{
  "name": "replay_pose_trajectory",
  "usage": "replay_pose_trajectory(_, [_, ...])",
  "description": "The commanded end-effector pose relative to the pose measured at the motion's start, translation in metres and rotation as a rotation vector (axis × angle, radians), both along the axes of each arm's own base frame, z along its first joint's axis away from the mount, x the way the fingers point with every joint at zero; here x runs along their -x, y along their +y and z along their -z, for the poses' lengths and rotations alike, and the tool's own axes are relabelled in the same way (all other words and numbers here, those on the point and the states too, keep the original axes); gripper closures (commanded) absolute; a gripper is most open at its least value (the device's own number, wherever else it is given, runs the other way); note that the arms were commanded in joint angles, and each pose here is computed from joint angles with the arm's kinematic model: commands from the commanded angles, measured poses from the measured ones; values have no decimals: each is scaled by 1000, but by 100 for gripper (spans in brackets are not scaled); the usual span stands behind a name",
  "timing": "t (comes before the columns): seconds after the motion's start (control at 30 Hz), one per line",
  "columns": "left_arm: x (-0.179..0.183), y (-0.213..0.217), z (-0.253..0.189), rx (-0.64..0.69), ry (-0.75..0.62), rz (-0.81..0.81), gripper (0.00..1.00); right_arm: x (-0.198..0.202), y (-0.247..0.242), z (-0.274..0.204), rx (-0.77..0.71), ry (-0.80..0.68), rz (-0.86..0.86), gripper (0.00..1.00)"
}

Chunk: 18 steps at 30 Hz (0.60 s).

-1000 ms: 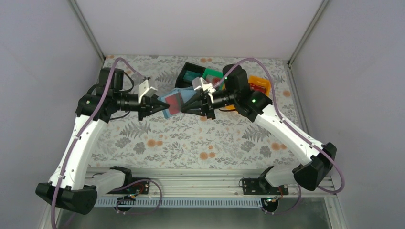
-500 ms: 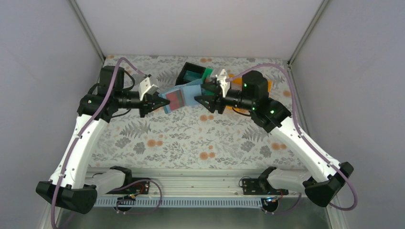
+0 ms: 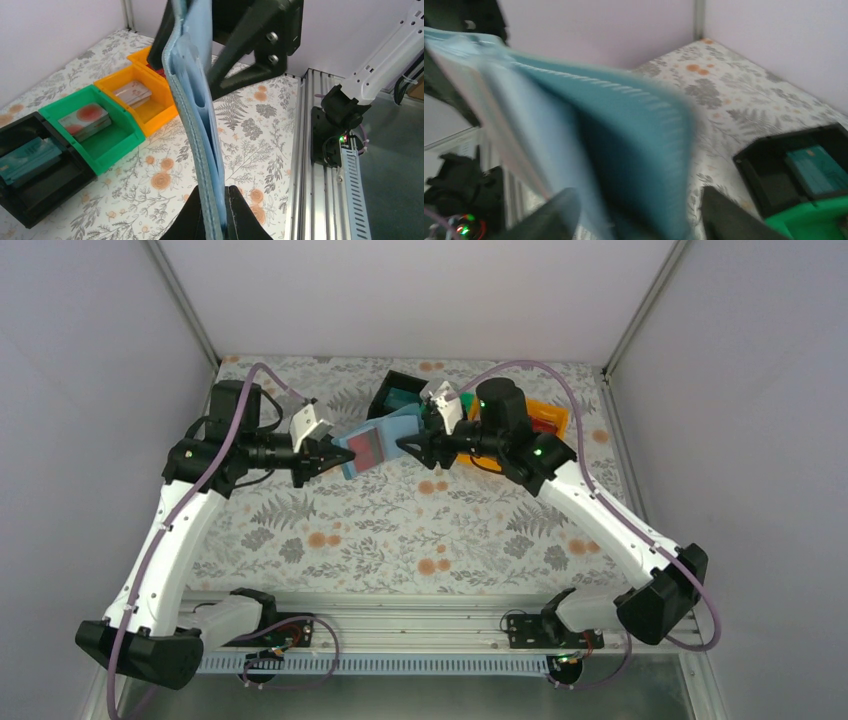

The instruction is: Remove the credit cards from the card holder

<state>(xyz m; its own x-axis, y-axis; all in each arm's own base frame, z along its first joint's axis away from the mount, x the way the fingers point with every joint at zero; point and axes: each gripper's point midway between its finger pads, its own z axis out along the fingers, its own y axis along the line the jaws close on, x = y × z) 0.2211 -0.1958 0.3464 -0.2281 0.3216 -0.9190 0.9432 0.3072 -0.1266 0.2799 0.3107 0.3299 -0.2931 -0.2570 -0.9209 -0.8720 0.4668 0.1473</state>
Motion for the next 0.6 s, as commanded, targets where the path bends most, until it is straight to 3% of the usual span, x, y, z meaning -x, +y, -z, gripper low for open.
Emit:
replay_pose_trajectory(0.0, [18,-2,-9,28,-50,68,98,13,12,-31,-73,-29,-150,62])
replay_pose_trajectory(0.07, [19,-3,-13,34,-52,75,98,28,17,-35,-99,-16,-241,93])
replay_pose_trajectory(0.1, [19,-4,-15,38,-55,82,97,35,18,-36,-108,-16,-280,96])
replay_pose_trajectory(0.13, [20,-4,-16,41,-58,89,95,40,17,-36,-116,-18,-305,96])
replay_pose_trajectory(0.2, [24,-4,-20,43,-72,98,79,43,14,-36,-121,-24,-300,96])
replay_pose_trajectory(0.27, [31,-3,-22,39,-102,120,71,44,10,-42,-134,-34,-303,96])
replay_pose_trajectory(0.43, [46,-2,-27,44,-139,161,70,51,3,-55,-160,-49,-330,96])
replay_pose_trajectory(0.57, [36,-2,-31,54,-129,122,76,57,4,-58,-176,-37,-364,96])
